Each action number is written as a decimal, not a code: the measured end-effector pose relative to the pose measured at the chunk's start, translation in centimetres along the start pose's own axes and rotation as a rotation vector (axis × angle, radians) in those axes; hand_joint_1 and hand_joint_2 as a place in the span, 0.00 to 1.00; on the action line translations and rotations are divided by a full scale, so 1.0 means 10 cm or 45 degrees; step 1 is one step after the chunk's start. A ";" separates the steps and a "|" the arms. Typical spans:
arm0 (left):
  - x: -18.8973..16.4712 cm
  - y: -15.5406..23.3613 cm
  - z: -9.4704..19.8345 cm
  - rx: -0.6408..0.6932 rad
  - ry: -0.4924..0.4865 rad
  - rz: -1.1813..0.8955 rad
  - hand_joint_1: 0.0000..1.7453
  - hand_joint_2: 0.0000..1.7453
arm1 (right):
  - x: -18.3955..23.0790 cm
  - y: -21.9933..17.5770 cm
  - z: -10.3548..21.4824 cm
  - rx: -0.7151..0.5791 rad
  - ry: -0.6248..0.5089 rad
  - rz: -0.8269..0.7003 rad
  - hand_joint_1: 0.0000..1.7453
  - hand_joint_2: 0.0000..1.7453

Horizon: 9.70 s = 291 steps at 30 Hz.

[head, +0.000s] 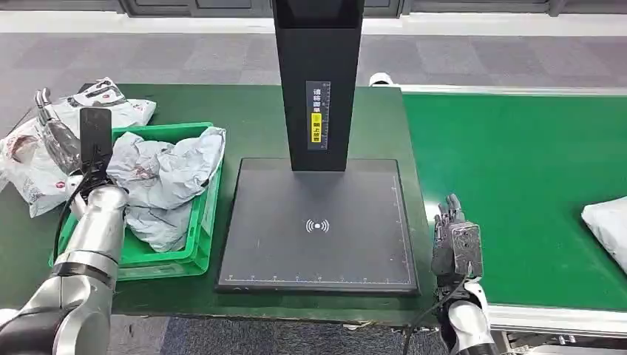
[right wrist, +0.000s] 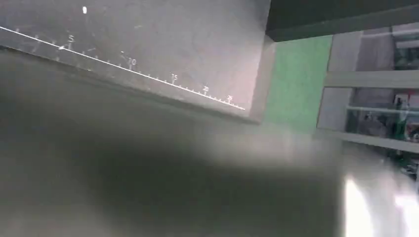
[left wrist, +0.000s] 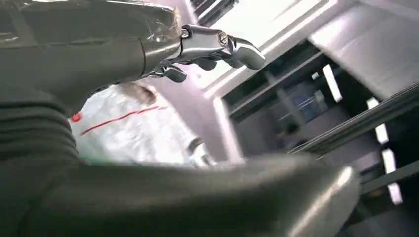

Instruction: Moved the parcel from conveyor to table for the left to box.

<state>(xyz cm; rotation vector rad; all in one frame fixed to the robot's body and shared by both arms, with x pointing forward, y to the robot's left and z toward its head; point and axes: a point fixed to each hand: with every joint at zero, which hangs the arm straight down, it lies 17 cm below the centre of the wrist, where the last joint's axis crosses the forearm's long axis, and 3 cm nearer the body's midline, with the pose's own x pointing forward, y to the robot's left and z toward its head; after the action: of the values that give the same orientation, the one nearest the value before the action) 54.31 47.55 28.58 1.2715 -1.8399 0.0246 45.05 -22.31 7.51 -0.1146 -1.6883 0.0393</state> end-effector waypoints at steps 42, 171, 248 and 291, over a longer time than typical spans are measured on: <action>2.09 -2.20 2.76 -0.981 0.037 1.047 0.00 1.00 | 0.09 -1.71 -0.38 -0.477 -0.066 1.522 0.00 1.00; 1.41 -2.07 2.44 -0.843 0.167 0.828 0.00 1.00 | -0.99 -2.28 -0.08 -0.485 0.425 1.107 1.00 1.00; 2.56 -2.36 3.90 -1.647 -0.538 0.670 0.00 1.00 | 1.03 0.65 -0.07 0.267 -0.272 -0.340 0.00 1.00; 2.64 -1.99 1.84 -0.649 -0.862 -0.229 1.00 1.00 | 0.72 0.34 -0.02 0.138 -0.208 -0.273 0.00 1.00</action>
<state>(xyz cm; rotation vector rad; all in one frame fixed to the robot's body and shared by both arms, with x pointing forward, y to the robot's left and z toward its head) 55.31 9.81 25.94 1.1359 -2.0709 -1.0172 44.61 -18.25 14.33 0.1546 -1.8494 -0.0213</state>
